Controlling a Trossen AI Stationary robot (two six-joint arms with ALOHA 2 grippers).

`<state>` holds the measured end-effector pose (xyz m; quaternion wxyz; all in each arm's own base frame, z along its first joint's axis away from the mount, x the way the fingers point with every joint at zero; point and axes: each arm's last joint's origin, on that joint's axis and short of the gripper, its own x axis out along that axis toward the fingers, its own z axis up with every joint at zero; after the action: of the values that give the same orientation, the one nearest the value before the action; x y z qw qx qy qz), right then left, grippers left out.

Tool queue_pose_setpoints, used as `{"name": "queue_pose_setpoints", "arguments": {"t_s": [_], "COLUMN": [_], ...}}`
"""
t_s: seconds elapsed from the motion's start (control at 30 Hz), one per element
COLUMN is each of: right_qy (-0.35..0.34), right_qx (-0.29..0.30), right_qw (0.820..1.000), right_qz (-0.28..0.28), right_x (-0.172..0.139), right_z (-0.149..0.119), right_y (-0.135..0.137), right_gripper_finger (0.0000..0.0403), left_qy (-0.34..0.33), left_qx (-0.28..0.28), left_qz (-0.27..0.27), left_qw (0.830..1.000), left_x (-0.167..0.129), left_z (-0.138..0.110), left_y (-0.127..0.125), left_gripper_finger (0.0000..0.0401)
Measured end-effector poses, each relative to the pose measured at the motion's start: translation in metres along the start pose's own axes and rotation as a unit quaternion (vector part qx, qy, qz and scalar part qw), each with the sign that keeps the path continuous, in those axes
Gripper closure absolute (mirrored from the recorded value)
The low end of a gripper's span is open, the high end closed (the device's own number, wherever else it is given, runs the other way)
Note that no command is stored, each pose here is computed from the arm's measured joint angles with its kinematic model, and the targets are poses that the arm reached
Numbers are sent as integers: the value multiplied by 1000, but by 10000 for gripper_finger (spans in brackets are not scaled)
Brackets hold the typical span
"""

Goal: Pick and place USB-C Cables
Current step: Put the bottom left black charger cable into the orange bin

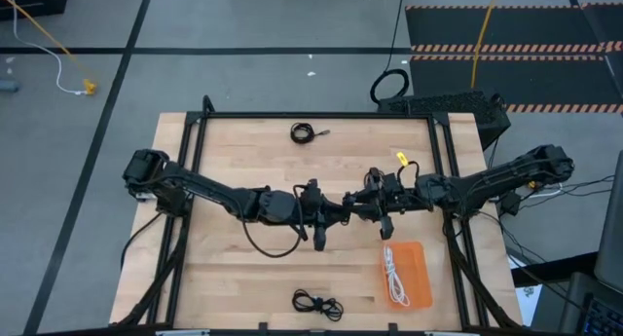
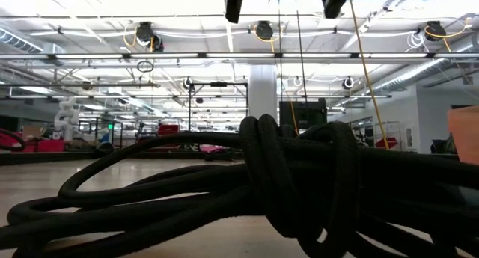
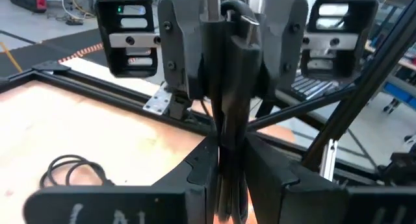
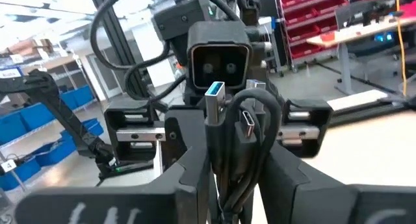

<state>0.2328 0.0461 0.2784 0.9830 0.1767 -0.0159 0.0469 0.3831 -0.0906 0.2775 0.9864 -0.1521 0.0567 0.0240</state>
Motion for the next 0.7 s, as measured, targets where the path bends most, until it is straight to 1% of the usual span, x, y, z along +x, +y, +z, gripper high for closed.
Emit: {"name": "queue_pose_setpoints", "arguments": {"t_s": [0.2, 0.27, 0.33, 0.43, 0.53, 0.63, 0.7], "right_qy": [17, 37, 65, 119, 161, 197, 235], "right_qx": [17, 36, 69, 136, 192, 233, 253], "right_qw": [999, 998, 994, 983, 968, 952, 938], "right_qz": [-25, -34, -44, -33, -1, 21, 22], "right_x": [-18, -25, -34, -41, -43, -43, -44], "right_z": [10, 10, 9, 3, -6, -16, -27], "right_y": [-4, -5, -7, -4, 7, 21, 30], "right_gripper_finger": [324, 324, 324, 324, 324, 324, 324], "left_qy": [13, 16, 26, 48, 65, 83, 90], "left_qx": [7, 6, 3, 7, 12, 15, 16], "left_qz": [4, 1, -3, -3, 2, 9, 12], "left_qw": [1000, 1000, 1000, 999, 998, 996, 996], "left_x": [-1, 0, 0, 0, 0, -1, -1], "left_z": [1, 2, 1, -3, -7, -10, -11], "left_y": [4, 7, 8, 10, 11, 12, 13], "left_gripper_finger": [330, 330, 330, 329, 329, 329, 329]}}
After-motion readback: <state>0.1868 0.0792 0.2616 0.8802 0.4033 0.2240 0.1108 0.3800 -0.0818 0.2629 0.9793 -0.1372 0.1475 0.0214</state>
